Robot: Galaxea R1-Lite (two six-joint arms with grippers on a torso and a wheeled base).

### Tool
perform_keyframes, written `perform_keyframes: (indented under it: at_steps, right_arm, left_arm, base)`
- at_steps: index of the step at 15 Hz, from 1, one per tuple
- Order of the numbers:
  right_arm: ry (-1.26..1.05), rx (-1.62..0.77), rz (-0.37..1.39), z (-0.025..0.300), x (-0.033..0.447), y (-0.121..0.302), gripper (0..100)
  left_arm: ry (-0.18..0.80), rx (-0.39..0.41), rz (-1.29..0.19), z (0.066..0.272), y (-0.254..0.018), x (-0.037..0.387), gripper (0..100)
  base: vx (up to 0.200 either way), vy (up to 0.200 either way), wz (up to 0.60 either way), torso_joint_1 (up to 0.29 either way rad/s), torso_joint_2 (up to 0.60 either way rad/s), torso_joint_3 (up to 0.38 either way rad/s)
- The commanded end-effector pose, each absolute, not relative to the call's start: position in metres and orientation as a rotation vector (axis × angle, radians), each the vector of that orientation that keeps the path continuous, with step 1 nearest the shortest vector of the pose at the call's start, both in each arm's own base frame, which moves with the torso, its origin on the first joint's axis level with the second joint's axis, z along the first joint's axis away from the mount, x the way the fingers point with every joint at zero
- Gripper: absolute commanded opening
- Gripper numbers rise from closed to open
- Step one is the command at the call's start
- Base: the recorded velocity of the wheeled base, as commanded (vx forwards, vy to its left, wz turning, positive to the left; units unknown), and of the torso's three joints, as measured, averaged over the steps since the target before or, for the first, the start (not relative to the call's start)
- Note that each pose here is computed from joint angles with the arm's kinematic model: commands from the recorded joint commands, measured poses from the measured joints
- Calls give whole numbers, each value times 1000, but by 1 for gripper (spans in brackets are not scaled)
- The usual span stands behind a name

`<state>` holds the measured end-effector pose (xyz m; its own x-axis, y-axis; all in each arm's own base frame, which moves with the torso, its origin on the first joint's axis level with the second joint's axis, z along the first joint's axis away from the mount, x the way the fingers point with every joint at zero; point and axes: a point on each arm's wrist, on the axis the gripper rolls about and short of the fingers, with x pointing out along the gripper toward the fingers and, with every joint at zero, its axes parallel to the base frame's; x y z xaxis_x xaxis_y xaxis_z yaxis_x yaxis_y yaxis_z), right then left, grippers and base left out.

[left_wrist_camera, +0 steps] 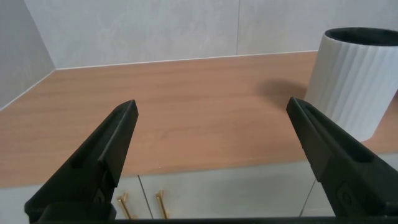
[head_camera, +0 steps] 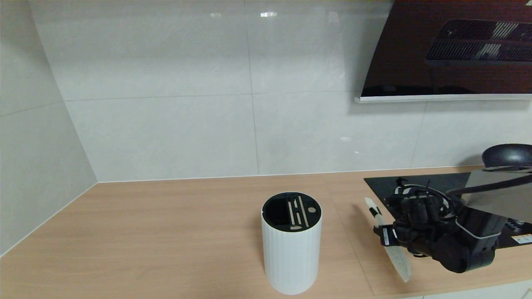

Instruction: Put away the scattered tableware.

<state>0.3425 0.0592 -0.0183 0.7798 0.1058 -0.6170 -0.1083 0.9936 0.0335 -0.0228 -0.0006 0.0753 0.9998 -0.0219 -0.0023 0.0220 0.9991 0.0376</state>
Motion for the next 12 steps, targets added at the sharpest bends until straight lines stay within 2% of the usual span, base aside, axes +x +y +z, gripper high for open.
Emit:
perform_keyframes:
  at_steps: [1,2,3,5,6,7,8,11,12]
  right_arm:
    - [550,10,131,34,324,58,0]
    - [512,13,144,47,321,62,0]
    - [451,17,153,67,316,64,0]
    - [348,22,188,100,309,75,0]
    - [273,24,227,122,310,92,0]
    - [273,24,227,122,310,92,0]
    - [185,13,210,158,313,126,0]
    - [163,10,274,181,296,160,0]
    - [158,21,326,185,280,172,0]
  left_arm:
    - [-2,46,-29,76,-1,-23,100]
    - [-29,42,-45,83,-1,-25,100]
    - [-75,35,-88,99,-2,-31,100]
    - [-6,32,-201,125,-4,-31,100]
    - [73,20,-317,151,-7,-20,100]
    - [73,20,-317,151,-7,-20,100]
    - [175,-17,-501,195,-11,14,100]
    - [298,-90,-593,230,-15,70,100]
    - [335,-146,-669,242,-25,100,100]
  base:
    - [0,0,0,0,0,0]
    - [0,0,0,0,0,0]
    - [0,0,0,0,0,0]
    - [0,0,0,0,0,0]
    - [0,0,0,0,0,0]
    - [0,0,0,0,0,0]
    - [0,0,0,0,0,0]
    - [0,0,0,0,0,0]
    - [0,0,0,0,0,0]
